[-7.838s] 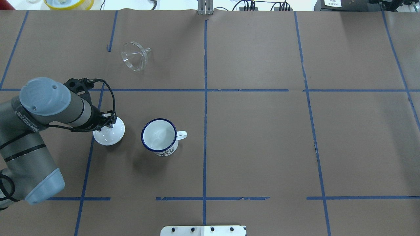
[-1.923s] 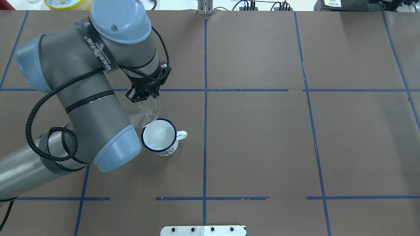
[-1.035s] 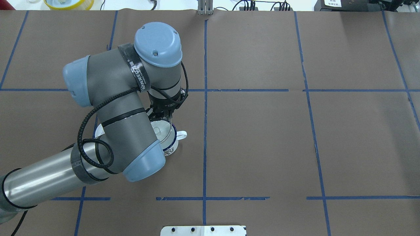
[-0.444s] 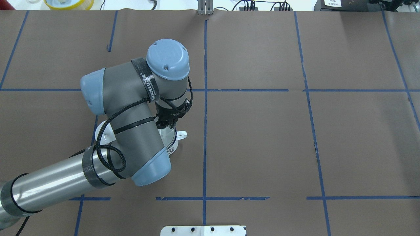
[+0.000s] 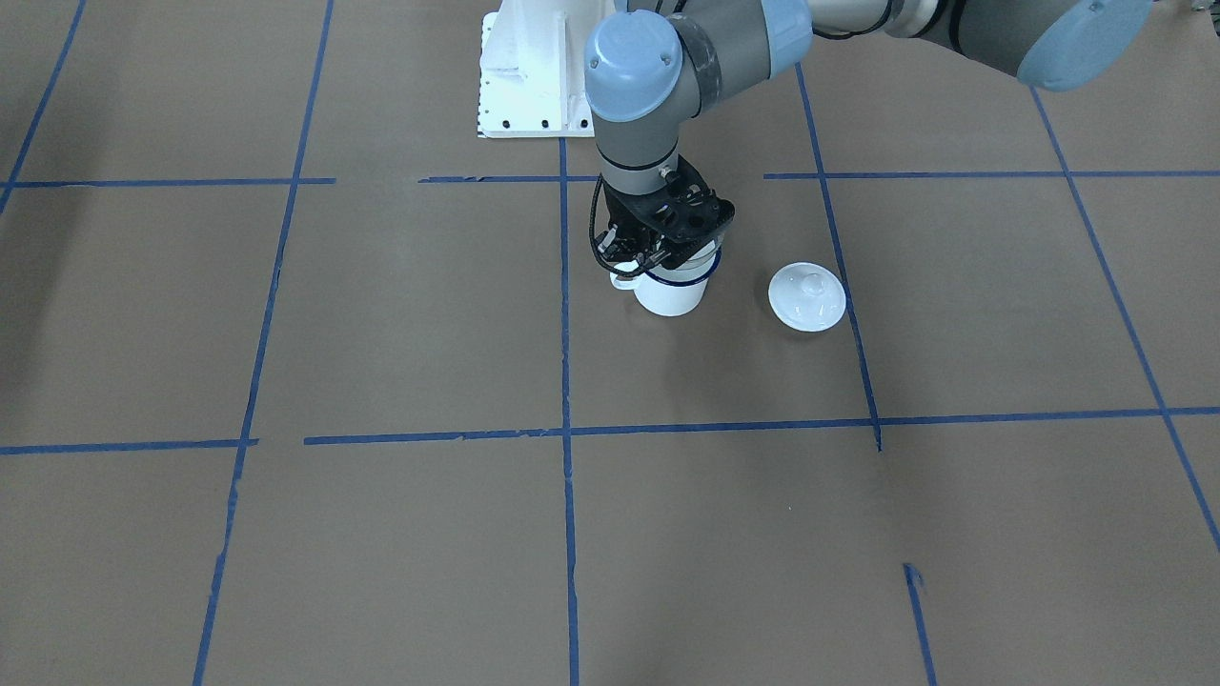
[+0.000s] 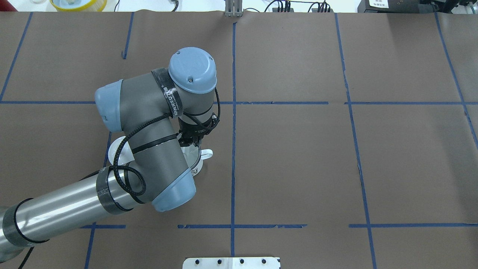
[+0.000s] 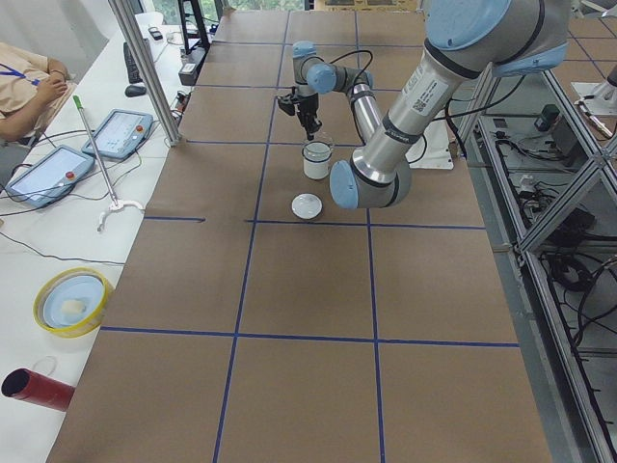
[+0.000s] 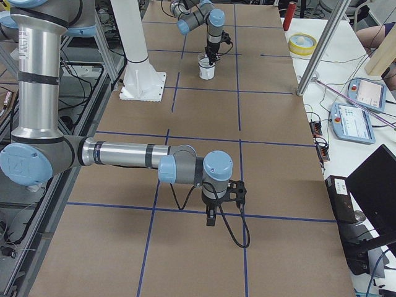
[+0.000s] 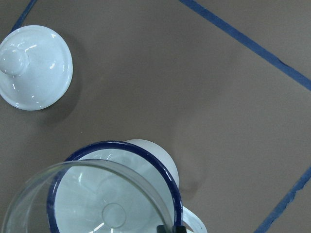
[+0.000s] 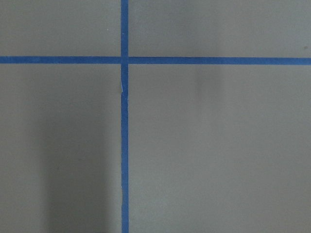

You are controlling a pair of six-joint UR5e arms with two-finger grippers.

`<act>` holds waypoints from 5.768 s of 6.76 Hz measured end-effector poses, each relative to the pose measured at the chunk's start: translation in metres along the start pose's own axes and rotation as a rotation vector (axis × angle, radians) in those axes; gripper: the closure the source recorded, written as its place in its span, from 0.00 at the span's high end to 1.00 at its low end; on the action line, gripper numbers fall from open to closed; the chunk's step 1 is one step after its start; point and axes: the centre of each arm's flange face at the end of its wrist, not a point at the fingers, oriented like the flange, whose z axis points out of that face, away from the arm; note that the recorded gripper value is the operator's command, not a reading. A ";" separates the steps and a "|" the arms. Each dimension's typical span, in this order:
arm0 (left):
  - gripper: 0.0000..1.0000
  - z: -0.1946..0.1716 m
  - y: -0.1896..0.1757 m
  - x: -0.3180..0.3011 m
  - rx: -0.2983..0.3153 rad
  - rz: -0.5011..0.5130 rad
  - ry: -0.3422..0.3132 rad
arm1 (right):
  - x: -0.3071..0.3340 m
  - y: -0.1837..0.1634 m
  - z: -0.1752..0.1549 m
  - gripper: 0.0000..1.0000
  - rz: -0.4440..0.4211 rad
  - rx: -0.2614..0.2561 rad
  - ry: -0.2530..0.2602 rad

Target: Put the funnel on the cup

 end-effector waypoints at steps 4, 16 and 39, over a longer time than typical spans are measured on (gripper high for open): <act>0.00 0.005 -0.002 0.001 0.002 0.006 -0.006 | 0.000 0.000 0.000 1.00 0.000 0.000 0.000; 1.00 -0.097 -0.139 -0.075 0.104 0.293 0.136 | 0.000 0.000 0.000 1.00 0.000 0.000 0.000; 1.00 -0.048 -0.555 -0.580 0.064 0.647 0.180 | 0.000 0.000 0.000 1.00 0.000 0.000 0.000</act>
